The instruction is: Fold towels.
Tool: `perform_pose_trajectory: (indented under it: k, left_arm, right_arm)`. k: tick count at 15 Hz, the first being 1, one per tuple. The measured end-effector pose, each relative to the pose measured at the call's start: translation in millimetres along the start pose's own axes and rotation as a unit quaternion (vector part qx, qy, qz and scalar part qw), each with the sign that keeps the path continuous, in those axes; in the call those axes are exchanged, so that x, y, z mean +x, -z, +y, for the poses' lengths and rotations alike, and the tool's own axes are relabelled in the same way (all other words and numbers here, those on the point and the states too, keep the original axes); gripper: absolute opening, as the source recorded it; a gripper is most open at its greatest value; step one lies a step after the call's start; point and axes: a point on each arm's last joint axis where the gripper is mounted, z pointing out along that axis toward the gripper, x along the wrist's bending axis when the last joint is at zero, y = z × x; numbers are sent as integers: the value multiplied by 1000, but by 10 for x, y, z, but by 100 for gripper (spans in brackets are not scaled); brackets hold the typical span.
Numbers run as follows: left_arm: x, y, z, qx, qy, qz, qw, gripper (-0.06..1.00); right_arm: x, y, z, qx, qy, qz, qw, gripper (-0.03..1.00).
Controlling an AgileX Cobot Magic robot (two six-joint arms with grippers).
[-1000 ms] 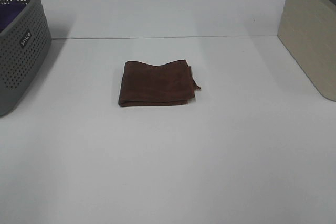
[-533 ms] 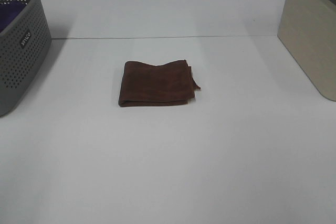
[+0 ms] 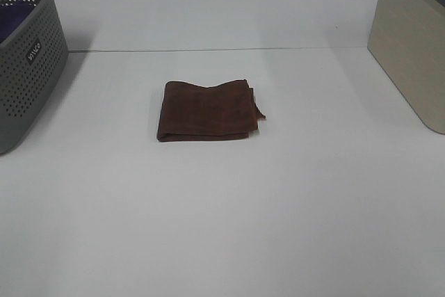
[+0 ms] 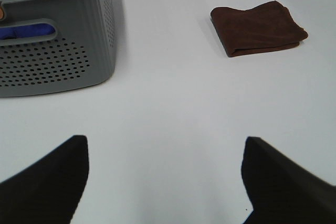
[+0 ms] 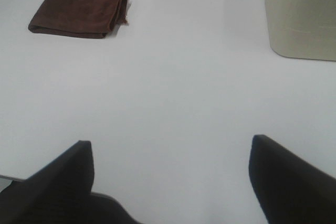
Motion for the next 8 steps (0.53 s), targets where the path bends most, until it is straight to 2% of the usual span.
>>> perform_pose_trajectory:
  k: [8]
  left_arm:
    - [1, 0, 0, 0, -1, 0, 1000, 76]
  right_arm:
    - [12, 35, -26, -15, 1, 1, 1000, 77]
